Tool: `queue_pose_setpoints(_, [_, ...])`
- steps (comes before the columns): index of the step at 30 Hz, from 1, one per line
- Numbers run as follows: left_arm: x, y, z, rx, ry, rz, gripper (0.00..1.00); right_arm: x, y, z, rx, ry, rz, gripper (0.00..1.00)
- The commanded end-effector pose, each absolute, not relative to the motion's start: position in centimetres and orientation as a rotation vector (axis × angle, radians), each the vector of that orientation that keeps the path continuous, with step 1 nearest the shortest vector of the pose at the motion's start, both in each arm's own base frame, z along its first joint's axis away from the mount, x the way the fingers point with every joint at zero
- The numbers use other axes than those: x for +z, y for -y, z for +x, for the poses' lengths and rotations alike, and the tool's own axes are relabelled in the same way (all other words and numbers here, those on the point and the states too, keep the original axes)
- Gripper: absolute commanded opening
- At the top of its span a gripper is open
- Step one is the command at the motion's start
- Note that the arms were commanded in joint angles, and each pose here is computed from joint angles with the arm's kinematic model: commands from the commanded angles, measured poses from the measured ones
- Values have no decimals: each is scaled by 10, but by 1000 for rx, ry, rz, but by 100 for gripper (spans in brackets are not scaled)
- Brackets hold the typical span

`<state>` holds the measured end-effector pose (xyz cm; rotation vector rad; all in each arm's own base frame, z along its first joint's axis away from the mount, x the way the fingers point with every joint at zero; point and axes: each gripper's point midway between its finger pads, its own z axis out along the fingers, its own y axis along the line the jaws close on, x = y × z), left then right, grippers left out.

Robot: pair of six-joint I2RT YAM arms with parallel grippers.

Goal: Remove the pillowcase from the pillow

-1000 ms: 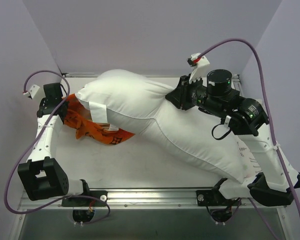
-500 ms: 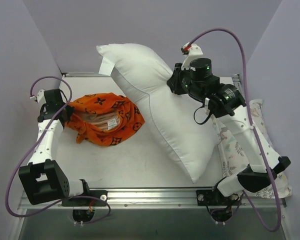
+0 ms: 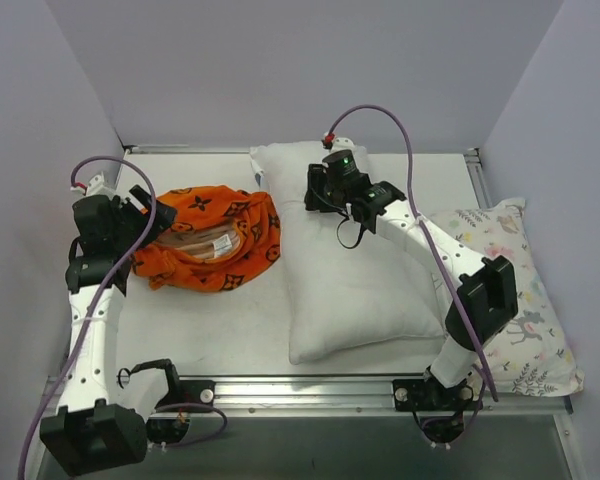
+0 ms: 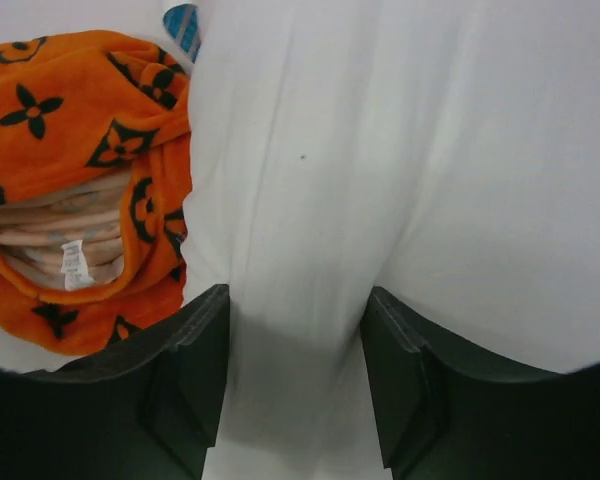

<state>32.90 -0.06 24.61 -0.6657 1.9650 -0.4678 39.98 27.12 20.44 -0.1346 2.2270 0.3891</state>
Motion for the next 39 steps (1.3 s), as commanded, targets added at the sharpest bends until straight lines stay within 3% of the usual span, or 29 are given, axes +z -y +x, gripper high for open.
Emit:
queue_pose_setpoints(1, [290, 29, 315, -566, -1909, -394, 81, 283, -296, 394, 623, -2014, -136, 55])
queue_pose_setpoints(4, [298, 49, 301, -613, -1900, -296, 81, 304, -295, 371, 696, -1997, -178, 79])
queue_pose_setpoints(7, [301, 69, 286, -637, -1868, -232, 82, 322, -283, 349, 714, -1988, -168, 88])
queue_pose_setpoints(8, [292, 74, 284, -643, -1876, -220, 82, 325, -275, 337, 722, -1983, -165, 99])
queue_pose_setpoints(10, [289, 98, 271, -688, -1874, -144, 82, 338, -260, 315, 747, -1943, -154, 100])
queue_pose_setpoints(20, [253, 128, 231, -680, -1935, 68, 82, 257, -176, 248, 595, -1991, -16, 100])
queue_pose_setpoints(26, [244, 121, 220, -638, -1947, 99, 82, 229, -142, 236, 454, -2017, 27, 100])
queue_pose_setpoints(39, [243, 114, 215, -611, -1938, 75, 83, 223, -148, 238, 476, -2027, 23, 100])
